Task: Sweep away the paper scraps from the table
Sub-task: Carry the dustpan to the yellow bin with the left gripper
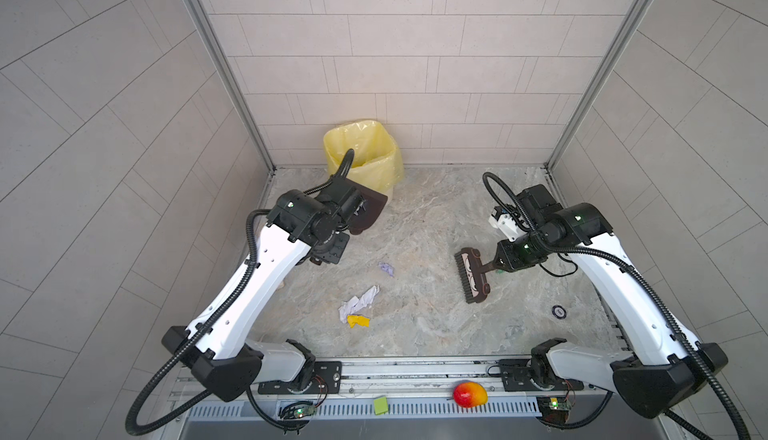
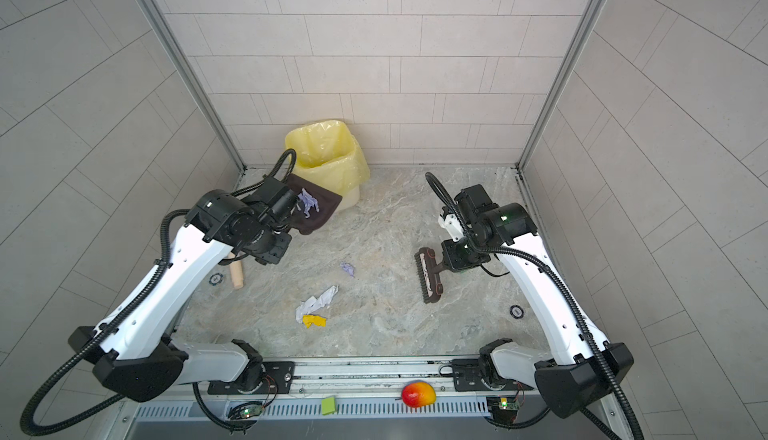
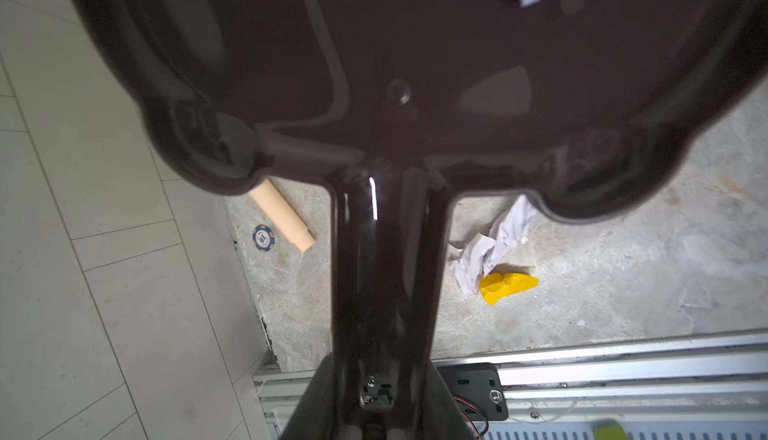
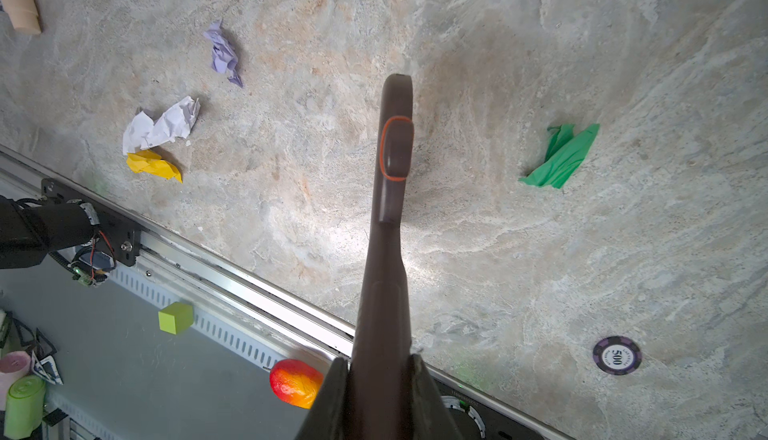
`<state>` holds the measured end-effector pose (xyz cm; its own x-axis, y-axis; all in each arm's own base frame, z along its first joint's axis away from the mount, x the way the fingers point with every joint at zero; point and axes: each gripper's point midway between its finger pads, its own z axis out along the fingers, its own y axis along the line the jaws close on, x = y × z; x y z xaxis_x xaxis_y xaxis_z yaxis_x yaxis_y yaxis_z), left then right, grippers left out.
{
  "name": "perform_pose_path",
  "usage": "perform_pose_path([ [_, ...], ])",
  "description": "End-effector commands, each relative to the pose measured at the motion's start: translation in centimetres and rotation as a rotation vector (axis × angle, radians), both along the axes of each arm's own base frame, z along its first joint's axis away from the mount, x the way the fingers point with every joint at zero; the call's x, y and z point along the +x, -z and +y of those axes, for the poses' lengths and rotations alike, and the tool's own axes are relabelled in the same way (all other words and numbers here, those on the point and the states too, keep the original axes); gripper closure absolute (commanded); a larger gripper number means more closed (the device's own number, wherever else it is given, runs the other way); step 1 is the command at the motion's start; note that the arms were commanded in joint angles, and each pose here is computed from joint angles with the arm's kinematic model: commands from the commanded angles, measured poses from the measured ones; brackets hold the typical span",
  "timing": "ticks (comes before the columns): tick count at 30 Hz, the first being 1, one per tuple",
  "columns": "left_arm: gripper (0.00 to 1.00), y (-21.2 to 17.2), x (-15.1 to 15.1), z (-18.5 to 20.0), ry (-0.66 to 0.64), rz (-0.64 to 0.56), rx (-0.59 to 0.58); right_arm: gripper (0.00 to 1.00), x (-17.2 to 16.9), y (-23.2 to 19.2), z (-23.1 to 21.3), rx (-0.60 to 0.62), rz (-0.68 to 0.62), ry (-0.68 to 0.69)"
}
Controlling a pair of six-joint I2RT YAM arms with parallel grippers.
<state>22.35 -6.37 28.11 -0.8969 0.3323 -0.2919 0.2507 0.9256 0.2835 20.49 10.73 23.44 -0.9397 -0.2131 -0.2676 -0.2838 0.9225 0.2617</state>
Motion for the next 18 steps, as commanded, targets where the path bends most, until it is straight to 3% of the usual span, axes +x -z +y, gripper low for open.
perform_pose_path([
  [1, 1.00, -2.6, 0.4, 2.3, -0.045, -0.092, 0.011, 1.00, 0.2, -0.6, 0.3, 0.021, -0.019, -0.021],
  [12, 1.00, -6.9, 4.5, 4.9, -0.161, -0.233, 0.000, 1.00, 0.6, -0.8, 0.6, 0.027, -0.004, -0.043],
  [18, 1.00, -7.7, 7.7, 4.5, -0.176, -0.253, -0.022, 1.00, 0.2, -0.8, 0.6, 0.033, 0.007, -0.049],
])
